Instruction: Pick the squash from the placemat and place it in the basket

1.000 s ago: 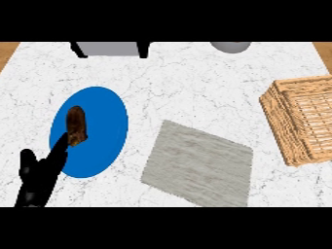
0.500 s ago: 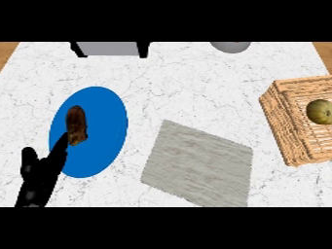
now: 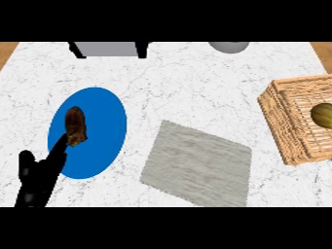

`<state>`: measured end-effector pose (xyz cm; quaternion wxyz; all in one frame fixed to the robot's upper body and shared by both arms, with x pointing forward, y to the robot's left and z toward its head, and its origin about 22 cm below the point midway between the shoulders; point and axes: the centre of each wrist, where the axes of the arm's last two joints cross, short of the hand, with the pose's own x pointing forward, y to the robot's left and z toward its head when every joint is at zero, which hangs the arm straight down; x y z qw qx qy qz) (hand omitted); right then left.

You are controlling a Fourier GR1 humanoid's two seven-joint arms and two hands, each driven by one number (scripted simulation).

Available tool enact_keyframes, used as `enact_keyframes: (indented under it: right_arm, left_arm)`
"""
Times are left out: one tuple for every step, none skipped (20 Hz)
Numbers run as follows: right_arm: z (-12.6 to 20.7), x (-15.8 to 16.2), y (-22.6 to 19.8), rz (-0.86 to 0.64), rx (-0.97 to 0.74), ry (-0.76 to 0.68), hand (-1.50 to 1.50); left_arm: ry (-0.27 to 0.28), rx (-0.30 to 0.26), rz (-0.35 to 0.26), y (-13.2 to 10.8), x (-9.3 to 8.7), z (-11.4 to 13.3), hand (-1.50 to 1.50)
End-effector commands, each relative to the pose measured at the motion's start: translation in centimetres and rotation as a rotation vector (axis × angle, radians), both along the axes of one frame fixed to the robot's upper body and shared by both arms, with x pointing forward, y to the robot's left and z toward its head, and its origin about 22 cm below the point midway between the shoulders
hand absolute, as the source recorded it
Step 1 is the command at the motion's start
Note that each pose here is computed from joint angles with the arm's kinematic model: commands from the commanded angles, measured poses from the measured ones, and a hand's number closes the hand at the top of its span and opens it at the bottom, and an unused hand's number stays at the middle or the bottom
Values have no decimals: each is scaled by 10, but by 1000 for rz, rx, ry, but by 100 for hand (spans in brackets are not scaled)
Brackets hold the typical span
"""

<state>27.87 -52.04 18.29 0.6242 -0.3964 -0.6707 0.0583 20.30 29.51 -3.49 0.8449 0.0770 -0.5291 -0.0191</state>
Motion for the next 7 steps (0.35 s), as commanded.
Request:
enact_keyframes:
  right_arm:
    - [15,-22,-30,-45,98,-34,-150]
    - [5,-22,-34,-74,82,-38,-150]
    - [17,-36,-50,-105,96,-37,-150]
    - [24,-33,-49,-122,124,-56,-150]
    - [24,-51,-67,-138,88,-30,-150]
    - [45,-56,-73,-134,71,-44,-150]
    - [29,-67,-81,-141,117,-29,-150]
  left_arm:
    - [86,-4,24,25,6,-8,0]
    - [91,-12,18,-4,-10,-10,0]
    - [101,-16,2,-12,-21,-26,0]
    - [90,0,22,-9,-6,-20,0]
    - [113,-12,13,-4,9,-13,0]
    - [95,-8,-7,-4,-4,-13,0]
    - [101,-7,18,4,-12,-12,0]
